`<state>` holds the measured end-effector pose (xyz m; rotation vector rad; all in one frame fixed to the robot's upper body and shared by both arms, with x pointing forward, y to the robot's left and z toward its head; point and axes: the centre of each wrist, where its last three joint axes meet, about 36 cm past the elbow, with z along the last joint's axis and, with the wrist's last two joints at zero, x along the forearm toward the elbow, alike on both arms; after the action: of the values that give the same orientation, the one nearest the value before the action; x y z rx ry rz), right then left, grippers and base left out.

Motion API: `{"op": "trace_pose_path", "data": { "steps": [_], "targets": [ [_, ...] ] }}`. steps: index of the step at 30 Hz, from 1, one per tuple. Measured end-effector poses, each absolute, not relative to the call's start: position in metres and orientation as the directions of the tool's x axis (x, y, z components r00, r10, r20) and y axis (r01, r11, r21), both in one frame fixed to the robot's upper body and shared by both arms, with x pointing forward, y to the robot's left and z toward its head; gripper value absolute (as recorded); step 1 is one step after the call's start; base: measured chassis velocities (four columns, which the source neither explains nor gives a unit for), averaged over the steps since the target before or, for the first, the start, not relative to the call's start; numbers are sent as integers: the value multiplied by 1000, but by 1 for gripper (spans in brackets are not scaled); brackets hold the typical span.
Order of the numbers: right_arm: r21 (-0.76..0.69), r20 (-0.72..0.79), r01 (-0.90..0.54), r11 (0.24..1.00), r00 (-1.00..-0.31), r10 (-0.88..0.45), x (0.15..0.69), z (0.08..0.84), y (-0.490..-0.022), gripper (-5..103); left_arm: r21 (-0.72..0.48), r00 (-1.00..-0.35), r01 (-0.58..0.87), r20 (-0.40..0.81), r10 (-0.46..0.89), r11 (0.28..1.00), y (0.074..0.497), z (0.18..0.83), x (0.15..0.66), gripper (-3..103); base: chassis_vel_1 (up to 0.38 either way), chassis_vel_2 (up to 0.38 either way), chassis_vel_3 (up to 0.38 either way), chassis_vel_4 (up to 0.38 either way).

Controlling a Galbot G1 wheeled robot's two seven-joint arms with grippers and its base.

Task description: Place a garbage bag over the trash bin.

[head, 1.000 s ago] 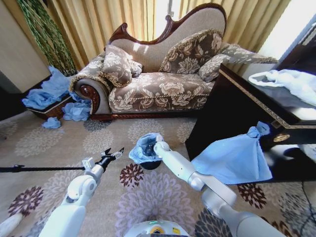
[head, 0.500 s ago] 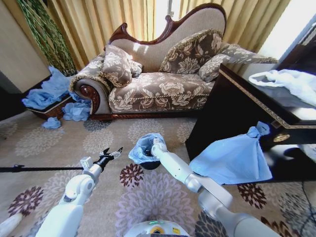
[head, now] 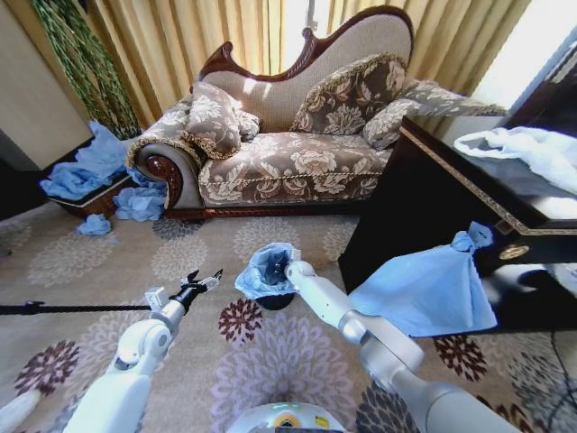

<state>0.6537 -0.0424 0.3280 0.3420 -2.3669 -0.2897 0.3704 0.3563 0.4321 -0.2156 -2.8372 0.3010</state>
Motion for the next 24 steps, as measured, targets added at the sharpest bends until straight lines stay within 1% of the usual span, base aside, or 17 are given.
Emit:
{"op": "trace_pose_path", "data": {
  "steps": [2, 8, 12, 15, 24],
  "targets": [
    [296, 619, -161, 941, -718, -318, 651, 327, -40, 0, -225, -950, 118, 258, 176, 967, 356, 432, 370, 100, 0, 0, 0, 0],
    [314, 615, -177, 933, -711, -342, 644, 345, -21, 0, -230, -950, 119, 256, 178, 966, 355, 432, 370, 100, 0, 0, 0, 0],
    [329, 638, -173, 928, -684, -354, 639, 362, -4, 0, -233, -950, 121, 255, 181, 965, 352, 432, 370, 100, 0, 0, 0, 0],
    [324, 697, -147, 935, -631, -341, 637, 368, 0, 0, -234, -950, 122, 255, 182, 965, 352, 433, 369, 100, 0, 0, 0, 0],
    [280, 760, -106, 954, -582, -288, 626, 344, -4, 0, -234, -949, 120, 258, 180, 965, 352, 432, 367, 100, 0, 0, 0, 0]
  ]
}}
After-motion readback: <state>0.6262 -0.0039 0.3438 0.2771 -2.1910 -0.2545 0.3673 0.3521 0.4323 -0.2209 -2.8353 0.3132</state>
